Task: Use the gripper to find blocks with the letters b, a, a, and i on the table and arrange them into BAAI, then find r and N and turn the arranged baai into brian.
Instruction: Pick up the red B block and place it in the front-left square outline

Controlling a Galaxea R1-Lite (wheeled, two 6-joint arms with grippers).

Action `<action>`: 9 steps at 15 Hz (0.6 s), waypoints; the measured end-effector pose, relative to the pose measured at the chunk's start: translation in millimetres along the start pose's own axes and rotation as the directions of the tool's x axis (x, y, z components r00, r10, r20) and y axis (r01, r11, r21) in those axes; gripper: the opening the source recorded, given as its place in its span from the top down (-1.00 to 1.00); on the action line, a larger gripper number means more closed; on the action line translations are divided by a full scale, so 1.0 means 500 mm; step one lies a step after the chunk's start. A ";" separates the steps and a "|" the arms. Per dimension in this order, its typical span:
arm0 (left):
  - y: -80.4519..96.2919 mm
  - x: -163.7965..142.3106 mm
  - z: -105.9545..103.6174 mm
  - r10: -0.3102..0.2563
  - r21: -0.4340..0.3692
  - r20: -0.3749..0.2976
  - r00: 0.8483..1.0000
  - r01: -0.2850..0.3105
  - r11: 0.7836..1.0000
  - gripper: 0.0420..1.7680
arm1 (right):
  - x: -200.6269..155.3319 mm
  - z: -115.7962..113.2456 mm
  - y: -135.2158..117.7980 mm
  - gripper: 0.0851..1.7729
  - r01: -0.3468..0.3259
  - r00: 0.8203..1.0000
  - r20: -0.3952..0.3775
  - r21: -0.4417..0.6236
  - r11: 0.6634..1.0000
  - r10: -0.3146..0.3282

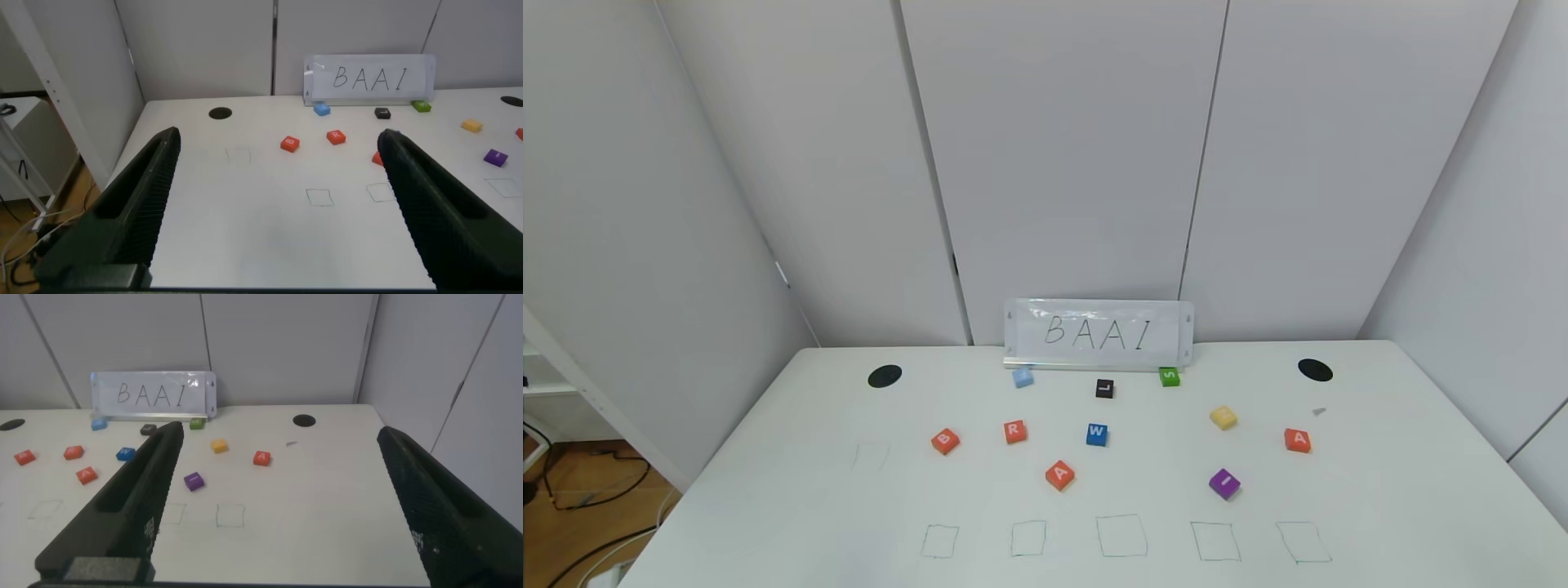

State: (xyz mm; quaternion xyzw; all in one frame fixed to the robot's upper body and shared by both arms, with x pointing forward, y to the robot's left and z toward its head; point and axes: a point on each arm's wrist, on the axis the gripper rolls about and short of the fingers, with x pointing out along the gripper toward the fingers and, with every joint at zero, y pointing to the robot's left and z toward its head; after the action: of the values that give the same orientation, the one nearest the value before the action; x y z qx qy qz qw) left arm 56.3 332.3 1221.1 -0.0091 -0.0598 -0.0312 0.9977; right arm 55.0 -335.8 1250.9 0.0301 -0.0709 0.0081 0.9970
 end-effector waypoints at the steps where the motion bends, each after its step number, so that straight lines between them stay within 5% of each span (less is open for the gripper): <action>1: -0.001 -0.006 0.018 -0.005 0.001 0.006 1.000 0.005 1.000 -0.94 | 0.001 0.024 0.001 -0.93 -0.004 1.000 0.015 0.000 1.000 0.004; 9: -0.003 0.029 0.202 -0.002 0.003 0.001 1.000 0.002 1.000 -0.94 | 0.073 0.172 0.010 -0.93 -0.010 0.999 -0.047 -0.025 1.000 0.009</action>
State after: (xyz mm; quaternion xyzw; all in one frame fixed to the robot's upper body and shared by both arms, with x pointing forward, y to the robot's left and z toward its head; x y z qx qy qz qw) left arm 58.7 332.3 1323.4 -0.0073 -0.0605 -0.0319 0.9976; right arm 78.9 -335.9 1341.5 0.0168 -0.0479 0.0125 0.9986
